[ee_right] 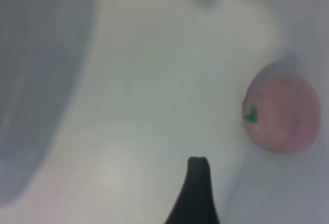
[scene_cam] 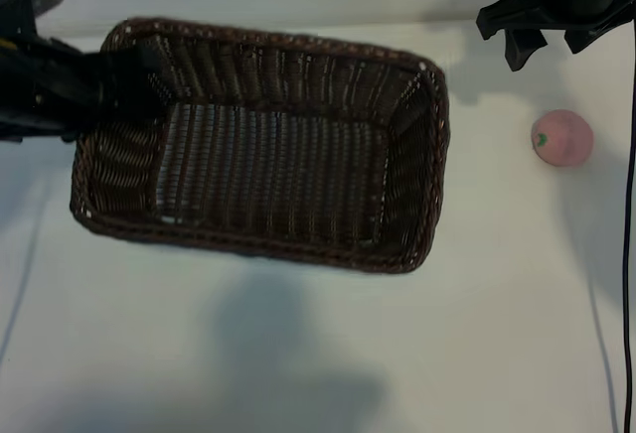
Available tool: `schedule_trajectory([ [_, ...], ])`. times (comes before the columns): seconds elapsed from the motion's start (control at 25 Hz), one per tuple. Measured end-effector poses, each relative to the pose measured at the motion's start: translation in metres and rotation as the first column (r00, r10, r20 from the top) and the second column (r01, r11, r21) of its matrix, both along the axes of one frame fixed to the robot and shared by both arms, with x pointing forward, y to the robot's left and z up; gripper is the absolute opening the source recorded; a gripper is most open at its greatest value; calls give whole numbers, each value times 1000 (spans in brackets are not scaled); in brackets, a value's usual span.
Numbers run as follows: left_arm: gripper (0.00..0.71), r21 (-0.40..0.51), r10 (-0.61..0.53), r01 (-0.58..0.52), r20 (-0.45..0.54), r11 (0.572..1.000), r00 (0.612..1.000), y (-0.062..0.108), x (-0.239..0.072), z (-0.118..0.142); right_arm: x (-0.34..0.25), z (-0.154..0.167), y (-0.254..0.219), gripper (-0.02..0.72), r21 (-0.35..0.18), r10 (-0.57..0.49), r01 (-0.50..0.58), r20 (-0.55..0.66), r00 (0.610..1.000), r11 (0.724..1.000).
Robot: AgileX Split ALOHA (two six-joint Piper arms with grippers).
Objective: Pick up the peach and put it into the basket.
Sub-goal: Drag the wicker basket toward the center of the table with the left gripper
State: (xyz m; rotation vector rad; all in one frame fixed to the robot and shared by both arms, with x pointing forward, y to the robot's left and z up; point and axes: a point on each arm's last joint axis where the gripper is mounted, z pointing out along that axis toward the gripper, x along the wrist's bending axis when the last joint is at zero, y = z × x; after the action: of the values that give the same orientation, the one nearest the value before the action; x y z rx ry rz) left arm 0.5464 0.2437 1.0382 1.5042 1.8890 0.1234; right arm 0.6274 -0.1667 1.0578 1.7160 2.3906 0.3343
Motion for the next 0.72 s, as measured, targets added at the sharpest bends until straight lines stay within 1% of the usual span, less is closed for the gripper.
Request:
schedule_trajectory([
  [0.12,289,-6,2,-2,3,1000,1000,-2,16,0,0,0,0,599,0,0,0,-1,1000,1000],
  [0.24,289,-28,12,-13,-17,1000,1000,-5,32,-8,0,0,0,599,-1,0,0,-4,1000,1000],
  [0.36,289,-68,38,-41,-50,997,998,-8,49,-21,0,0,0,599,-1,0,0,-5,1000,1000],
  [0.44,289,-78,46,-51,-71,996,996,-11,60,-32,-1,0,0,599,-1,0,0,-6,1000,1000],
  [0.56,289,-79,42,-50,-92,996,995,-15,74,-46,-1,0,0,599,-2,0,0,-7,1000,1000],
  [0.72,289,-81,31,-42,-131,996,991,-24,85,-64,-1,0,0,599,-2,1,-1,-7,1000,1000],
])
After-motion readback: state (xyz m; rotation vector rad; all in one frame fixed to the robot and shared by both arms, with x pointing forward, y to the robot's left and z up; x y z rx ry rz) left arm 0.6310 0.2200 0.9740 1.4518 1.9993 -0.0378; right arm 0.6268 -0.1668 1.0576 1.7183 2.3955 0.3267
